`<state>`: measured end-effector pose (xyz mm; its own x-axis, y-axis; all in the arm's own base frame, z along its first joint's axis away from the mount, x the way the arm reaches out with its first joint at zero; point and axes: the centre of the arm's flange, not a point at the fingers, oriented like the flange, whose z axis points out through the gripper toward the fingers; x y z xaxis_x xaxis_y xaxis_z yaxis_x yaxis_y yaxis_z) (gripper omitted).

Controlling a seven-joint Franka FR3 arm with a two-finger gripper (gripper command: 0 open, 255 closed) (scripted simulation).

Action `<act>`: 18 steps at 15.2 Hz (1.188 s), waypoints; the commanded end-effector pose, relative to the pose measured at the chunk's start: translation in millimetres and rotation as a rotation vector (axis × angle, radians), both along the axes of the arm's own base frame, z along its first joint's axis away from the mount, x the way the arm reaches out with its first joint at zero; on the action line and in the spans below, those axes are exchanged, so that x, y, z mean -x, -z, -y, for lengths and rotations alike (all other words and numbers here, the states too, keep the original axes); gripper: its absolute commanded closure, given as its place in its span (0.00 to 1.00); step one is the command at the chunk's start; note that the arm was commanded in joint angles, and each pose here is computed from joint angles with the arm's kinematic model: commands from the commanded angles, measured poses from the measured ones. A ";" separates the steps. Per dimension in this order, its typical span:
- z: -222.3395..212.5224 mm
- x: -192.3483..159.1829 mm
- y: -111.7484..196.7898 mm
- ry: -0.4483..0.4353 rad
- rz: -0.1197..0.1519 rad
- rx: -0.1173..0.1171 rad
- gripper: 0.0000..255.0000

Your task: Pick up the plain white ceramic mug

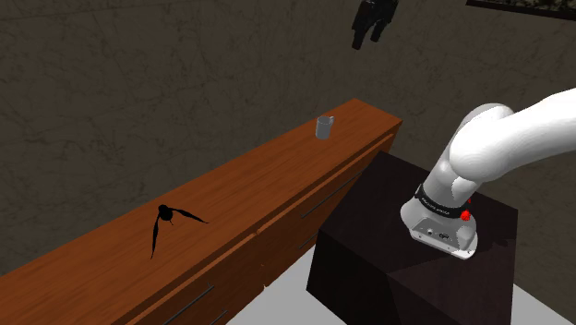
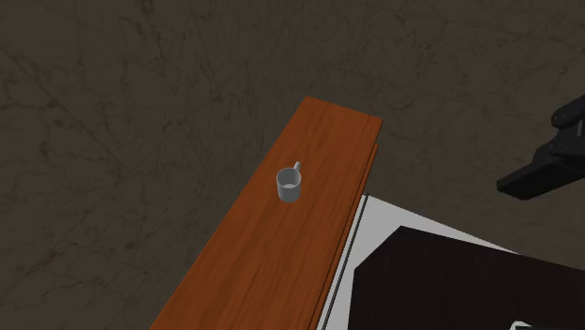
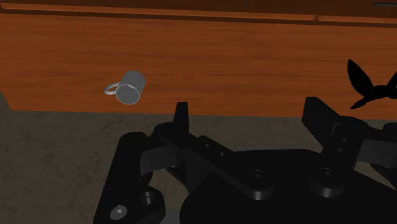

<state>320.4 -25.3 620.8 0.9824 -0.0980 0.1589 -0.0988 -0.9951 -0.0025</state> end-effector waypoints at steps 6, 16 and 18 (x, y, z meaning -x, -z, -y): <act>31.1 -36.7 48.4 -0.019 -0.036 0.003 0.00; 91.7 -106.5 148.8 -0.057 -0.109 0.008 0.00; 103.6 -119.8 169.4 -0.065 -0.124 0.009 0.00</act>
<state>434.2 -121.6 460.8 0.9984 -0.0373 0.0435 -0.0379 -0.9992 0.0130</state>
